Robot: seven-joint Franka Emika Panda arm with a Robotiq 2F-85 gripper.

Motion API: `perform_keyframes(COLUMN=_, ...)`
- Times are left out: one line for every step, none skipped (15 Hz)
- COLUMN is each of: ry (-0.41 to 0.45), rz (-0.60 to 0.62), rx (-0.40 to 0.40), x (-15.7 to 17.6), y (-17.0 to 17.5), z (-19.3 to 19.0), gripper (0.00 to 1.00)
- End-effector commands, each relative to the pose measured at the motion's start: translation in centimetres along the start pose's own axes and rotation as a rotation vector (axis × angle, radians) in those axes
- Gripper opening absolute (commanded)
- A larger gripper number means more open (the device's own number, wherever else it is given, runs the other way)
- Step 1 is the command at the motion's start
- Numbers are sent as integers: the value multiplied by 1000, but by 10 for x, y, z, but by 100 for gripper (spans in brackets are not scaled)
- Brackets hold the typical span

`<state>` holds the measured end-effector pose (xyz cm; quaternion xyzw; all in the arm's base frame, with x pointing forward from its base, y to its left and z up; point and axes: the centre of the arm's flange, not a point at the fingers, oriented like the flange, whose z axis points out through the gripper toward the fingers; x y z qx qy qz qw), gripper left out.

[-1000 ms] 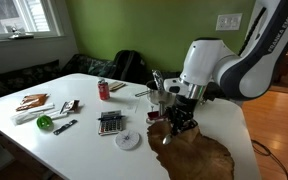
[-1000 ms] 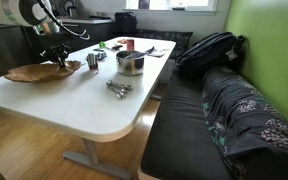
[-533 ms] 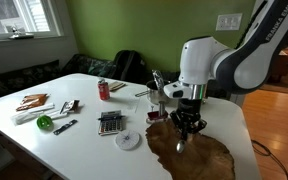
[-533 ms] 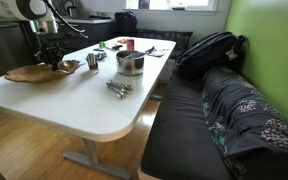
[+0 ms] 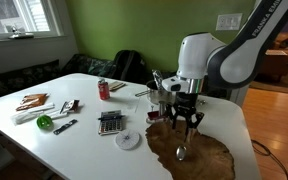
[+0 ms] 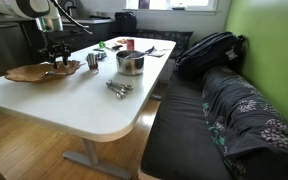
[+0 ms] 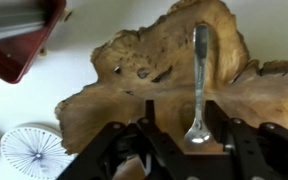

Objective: Put one silver spoon on the wooden tray

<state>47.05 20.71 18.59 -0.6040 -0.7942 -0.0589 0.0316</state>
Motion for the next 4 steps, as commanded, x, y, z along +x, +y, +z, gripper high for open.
perform_keyframes(ry=152, rz=70, rx=-110, x=-9, y=4, z=-31, gripper=87)
perform_keyframes(ry=210, rz=54, rx=-131, x=-9, y=4, z=-40, gripper=94)
perform_keyframes(ry=259, rz=36, rx=-147, x=-8, y=4, z=-43, gripper=100)
perform_keyframes(ry=164, rz=56, rx=-130, x=3, y=17, z=-25, gripper=84)
